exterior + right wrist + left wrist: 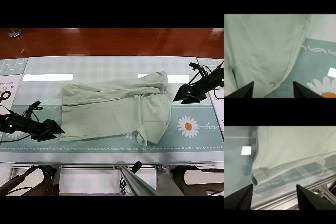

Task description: Fold the shirts.

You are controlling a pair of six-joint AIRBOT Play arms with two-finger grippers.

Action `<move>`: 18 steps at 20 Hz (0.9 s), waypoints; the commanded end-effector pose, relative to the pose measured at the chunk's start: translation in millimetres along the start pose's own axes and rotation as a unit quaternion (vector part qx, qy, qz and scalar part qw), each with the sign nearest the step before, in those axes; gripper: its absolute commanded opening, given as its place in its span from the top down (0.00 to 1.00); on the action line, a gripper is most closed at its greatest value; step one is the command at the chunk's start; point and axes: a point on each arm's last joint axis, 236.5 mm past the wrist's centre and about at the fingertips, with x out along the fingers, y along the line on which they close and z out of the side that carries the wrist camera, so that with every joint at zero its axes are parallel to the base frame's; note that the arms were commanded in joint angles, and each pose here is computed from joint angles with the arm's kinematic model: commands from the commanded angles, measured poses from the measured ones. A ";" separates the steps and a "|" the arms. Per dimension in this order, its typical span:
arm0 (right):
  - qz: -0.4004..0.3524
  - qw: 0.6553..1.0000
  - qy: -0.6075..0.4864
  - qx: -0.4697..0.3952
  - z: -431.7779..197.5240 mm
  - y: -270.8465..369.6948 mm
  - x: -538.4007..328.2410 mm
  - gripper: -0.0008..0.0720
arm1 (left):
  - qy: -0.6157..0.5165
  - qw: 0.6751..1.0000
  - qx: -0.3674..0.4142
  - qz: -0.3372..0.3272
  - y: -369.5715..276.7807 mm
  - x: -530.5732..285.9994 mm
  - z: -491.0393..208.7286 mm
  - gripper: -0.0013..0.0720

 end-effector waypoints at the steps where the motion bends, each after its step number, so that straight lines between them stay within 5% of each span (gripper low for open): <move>1: 0.009 1.000 -0.005 0.007 -6.9 -3.0 5.1 0.19 | 0.000 1.000 -0.007 -0.003 4.9 11.2 -6.2 0.13; 12: 0.019 1.000 -0.008 0.006 -5.2 1.6 5.2 0.19 | 0.001 1.000 -0.026 0.010 15.6 28.9 1.5 0.13; 14: 0.018 1.000 -0.008 0.006 -5.2 1.5 5.2 0.19 | 0.004 1.000 -0.024 0.011 12.4 43.3 7.9 0.19; 15: 0.018 1.000 -0.008 0.006 -5.2 1.4 5.2 0.19 | -0.005 1.000 -0.025 0.002 5.5 49.9 15.5 0.26; 17: 0.010 1.000 -0.005 0.001 -6.7 -2.4 5.4 0.19 | -0.035 0.999 -0.032 -0.019 -9.7 58.7 33.4 0.82; 18: -0.011 1.000 0.004 0.001 -11.4 -13.2 6.8 0.19 | -0.045 0.998 -0.031 -0.023 -14.0 59.4 38.5 0.90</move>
